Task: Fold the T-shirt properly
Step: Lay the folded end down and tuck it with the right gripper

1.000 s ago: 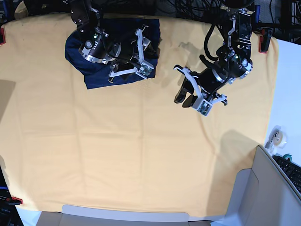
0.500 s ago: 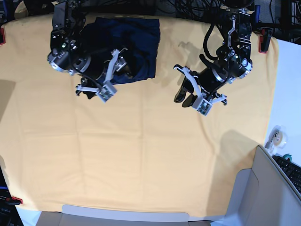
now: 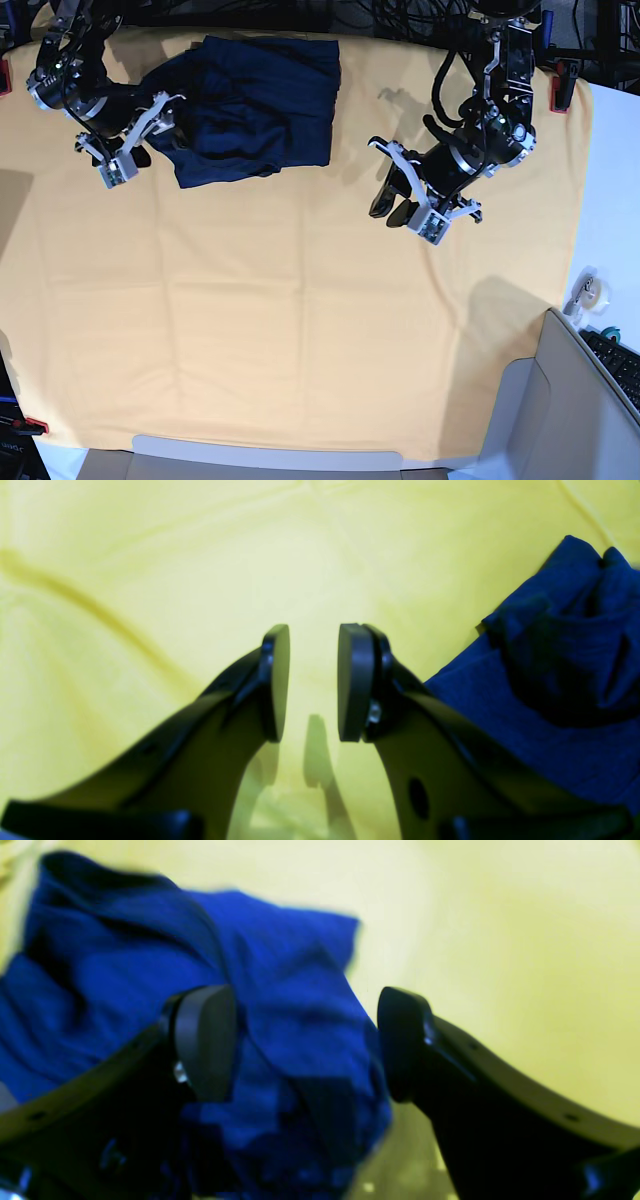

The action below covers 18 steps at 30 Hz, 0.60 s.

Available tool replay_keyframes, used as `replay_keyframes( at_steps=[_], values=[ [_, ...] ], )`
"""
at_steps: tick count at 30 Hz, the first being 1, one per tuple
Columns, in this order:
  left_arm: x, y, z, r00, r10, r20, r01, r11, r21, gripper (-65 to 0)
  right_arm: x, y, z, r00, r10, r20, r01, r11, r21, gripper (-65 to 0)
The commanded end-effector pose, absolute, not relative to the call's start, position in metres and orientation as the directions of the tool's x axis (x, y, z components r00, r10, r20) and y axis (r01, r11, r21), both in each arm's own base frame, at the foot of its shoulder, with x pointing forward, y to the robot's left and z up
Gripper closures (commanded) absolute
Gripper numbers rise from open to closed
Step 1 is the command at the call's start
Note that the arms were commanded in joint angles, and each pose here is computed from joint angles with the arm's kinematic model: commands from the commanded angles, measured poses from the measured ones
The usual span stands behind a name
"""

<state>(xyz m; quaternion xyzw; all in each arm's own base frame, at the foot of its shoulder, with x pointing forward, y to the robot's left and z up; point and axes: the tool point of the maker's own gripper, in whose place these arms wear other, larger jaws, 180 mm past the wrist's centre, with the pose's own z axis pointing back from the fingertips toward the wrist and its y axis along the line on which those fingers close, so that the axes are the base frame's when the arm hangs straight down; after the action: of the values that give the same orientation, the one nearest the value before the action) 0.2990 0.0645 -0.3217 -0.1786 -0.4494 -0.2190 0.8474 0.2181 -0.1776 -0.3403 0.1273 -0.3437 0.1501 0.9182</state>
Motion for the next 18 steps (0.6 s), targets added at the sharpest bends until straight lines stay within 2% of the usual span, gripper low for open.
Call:
replay_keyframes(
  at_steps=[1,13,18],
  values=[
    [0.304,0.061,-0.308,0.459,-0.191,0.868,0.540,0.835,-0.102,-16.5,0.224,-0.178,-0.329,0.684,0.189,0.704,-0.375,0.920,0.118,-43.5],
    [0.302,0.061,-0.312,0.468,-0.190,0.863,0.539,0.835,-0.109,-16.5,0.226,-0.174,-0.325,0.672,0.171,0.720,-0.384,0.912,0.142,-43.5],
    [0.298,0.062,-0.315,0.476,-0.189,0.859,0.536,0.837,-0.113,-16.5,0.220,-0.213,-0.326,0.698,0.151,0.700,-0.313,0.944,0.109,-43.5]
  ],
)
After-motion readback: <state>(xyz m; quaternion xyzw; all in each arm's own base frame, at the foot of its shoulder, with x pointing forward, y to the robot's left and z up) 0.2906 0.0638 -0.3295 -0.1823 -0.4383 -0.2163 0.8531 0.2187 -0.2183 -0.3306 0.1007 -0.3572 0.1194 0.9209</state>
